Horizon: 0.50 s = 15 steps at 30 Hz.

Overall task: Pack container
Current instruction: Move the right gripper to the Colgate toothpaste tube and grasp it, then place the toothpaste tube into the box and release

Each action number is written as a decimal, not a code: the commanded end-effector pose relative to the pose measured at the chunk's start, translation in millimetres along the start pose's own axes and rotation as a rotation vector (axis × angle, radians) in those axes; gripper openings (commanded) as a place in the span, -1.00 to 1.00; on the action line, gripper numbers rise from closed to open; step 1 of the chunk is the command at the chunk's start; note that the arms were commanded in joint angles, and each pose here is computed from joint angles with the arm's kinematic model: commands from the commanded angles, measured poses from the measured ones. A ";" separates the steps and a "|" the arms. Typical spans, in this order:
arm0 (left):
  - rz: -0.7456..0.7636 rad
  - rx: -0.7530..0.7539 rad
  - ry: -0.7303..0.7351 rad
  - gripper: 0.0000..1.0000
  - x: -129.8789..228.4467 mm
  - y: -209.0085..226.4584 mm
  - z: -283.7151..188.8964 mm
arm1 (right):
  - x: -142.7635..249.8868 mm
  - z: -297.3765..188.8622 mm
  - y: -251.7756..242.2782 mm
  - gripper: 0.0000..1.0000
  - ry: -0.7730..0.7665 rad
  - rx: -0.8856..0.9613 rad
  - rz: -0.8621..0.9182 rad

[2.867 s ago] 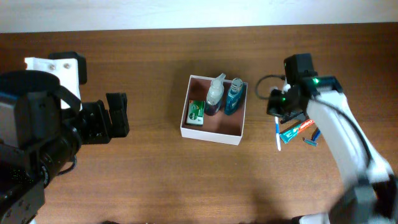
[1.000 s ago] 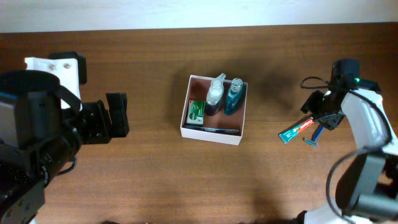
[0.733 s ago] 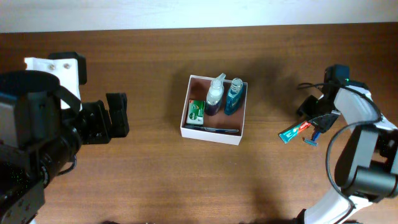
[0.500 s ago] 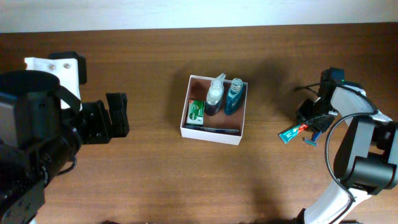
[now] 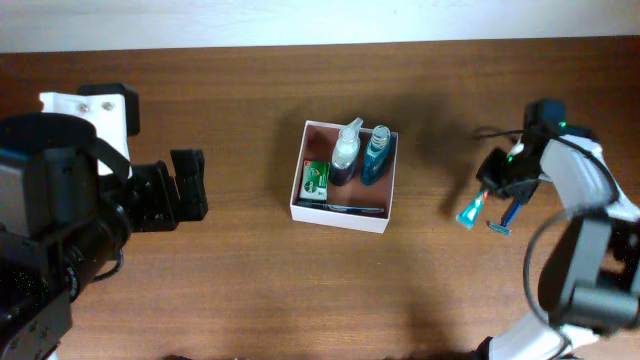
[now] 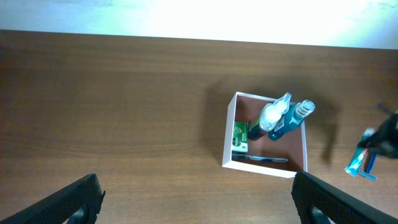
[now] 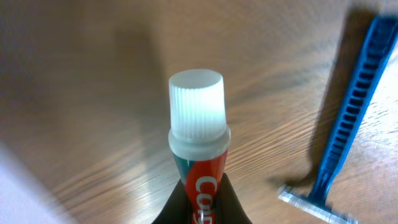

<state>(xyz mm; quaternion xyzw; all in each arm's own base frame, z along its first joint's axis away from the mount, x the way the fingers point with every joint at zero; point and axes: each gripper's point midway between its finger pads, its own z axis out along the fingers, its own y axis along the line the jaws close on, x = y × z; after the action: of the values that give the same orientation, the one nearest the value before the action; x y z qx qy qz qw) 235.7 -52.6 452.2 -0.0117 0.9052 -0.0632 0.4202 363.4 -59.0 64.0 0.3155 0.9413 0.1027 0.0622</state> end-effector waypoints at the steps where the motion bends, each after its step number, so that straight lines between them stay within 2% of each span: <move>1: 0.011 -0.015 -0.004 0.99 -0.8 2.7 0.1 | 0.9 -82.3 69.8 -0.92 -0.167 -0.192 -0.239; 4: 0.011 -0.016 -0.004 0.99 -0.8 2.8 0.1 | 32.5 -121.1 111.3 -0.92 -0.233 -0.244 -0.484; 7: 0.011 -0.015 -0.004 0.99 -0.8 2.7 0.1 | 81.4 -139.7 150.9 -0.92 -0.259 -0.292 -0.773; 8: 0.011 -0.015 -0.004 0.99 -0.8 2.7 0.1 | 93.5 -141.3 159.5 -0.92 -0.259 -0.303 -0.842; 13: 0.011 -0.015 -0.004 0.99 -0.9 2.8 0.1 | 180.0 -128.3 203.2 -0.92 -0.210 -0.344 -1.413; 15: 0.011 -0.016 -0.004 0.99 -0.8 2.8 0.1 | 197.4 -118.1 211.1 -0.92 -0.212 -0.312 -1.596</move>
<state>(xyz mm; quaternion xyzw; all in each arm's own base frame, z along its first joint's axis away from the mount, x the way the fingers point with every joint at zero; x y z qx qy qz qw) 235.7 -52.6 452.2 -0.0117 0.9052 -0.0632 0.4202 317.6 184.6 227.8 -0.2986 0.9076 0.1652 0.2444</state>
